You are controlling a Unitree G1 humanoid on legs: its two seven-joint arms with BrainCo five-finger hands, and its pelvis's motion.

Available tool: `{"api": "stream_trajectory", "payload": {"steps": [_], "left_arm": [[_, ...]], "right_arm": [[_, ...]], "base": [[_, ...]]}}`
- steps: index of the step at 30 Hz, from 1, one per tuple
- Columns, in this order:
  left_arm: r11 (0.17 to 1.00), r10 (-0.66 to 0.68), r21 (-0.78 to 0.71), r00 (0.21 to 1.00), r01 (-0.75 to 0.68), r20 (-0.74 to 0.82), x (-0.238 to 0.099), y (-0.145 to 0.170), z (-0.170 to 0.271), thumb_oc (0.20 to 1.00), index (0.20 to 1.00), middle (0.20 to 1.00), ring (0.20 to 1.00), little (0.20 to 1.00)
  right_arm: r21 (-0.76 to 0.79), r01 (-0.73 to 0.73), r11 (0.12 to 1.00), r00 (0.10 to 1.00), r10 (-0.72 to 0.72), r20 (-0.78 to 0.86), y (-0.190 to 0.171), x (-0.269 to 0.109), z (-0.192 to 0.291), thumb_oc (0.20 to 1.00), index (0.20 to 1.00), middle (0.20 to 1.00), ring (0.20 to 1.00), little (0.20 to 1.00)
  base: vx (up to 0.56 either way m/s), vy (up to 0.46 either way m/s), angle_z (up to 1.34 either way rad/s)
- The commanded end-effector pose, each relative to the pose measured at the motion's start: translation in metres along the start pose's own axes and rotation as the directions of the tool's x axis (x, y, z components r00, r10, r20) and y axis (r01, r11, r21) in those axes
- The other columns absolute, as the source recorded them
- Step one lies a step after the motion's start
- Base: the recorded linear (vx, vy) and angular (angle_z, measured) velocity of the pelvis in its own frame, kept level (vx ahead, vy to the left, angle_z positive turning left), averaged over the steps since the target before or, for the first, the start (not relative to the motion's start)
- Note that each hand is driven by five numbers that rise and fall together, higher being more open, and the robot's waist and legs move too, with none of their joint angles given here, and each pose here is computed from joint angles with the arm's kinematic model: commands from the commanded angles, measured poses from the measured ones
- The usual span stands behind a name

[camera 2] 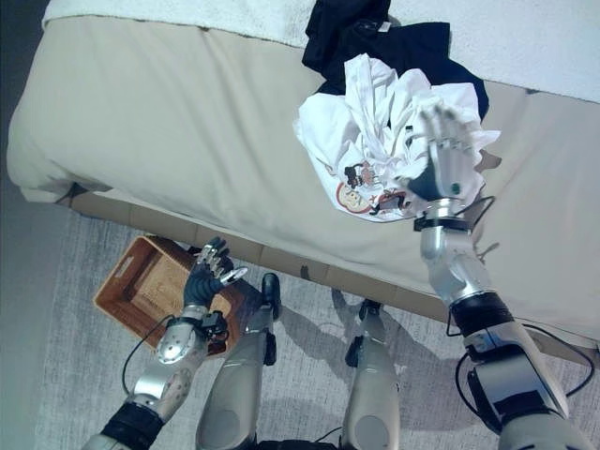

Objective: Pick up clothes into the bucket

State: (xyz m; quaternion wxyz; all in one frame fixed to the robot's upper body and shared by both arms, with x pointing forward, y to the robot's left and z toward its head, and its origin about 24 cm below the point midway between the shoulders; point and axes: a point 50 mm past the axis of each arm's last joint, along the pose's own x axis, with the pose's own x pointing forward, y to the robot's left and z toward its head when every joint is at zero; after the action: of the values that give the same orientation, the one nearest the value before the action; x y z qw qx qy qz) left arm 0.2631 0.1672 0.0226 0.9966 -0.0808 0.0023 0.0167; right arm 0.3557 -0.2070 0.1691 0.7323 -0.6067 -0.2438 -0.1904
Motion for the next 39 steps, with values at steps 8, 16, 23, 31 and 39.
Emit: {"api": "stream_trajectory", "payload": {"steps": [8,16,23,31,39], "left_arm": [[1.000,-0.006,0.001,0.997,0.006,0.078,-0.007,0.009,0.011,1.000,1.000,1.000,1.000,1.000],[1.000,-0.019,0.004,0.997,0.019,0.069,-0.008,0.008,0.010,1.000,1.000,1.000,1.000,1.000],[0.999,-0.043,0.005,0.996,0.043,0.080,-0.007,0.001,0.013,1.000,1.000,1.000,1.000,1.000],[0.999,-0.042,0.002,0.995,0.042,0.088,-0.003,-0.001,0.015,1.000,1.000,1.000,1.000,1.000],[0.999,-0.042,-0.003,0.996,0.042,0.080,-0.002,-0.004,0.013,1.000,1.000,1.000,1.000,1.000]], "right_arm": [[-0.209,-0.119,0.971,0.966,0.162,0.202,0.019,0.023,0.035,1.000,1.000,1.000,1.000,1.000],[-0.329,-0.241,0.913,0.953,0.287,0.096,0.042,0.025,0.023,1.000,1.000,1.000,1.000,1.000],[-0.277,-0.206,0.938,0.974,0.171,-0.146,0.023,0.042,-0.018,1.000,1.000,1.000,1.000,1.000],[-0.257,-0.175,0.950,0.974,0.129,-0.186,0.010,0.050,-0.027,0.200,0.200,0.200,0.200,0.200],[-0.202,-0.170,0.965,0.965,0.121,-0.233,0.010,0.047,-0.034,0.200,0.200,0.200,0.200,0.200]], "base": [[0.00,0.000,0.00],[0.00,-0.015,0.06],[0.01,0.010,0.14],[0.01,0.011,0.07],[0.00,0.000,0.00]]}}
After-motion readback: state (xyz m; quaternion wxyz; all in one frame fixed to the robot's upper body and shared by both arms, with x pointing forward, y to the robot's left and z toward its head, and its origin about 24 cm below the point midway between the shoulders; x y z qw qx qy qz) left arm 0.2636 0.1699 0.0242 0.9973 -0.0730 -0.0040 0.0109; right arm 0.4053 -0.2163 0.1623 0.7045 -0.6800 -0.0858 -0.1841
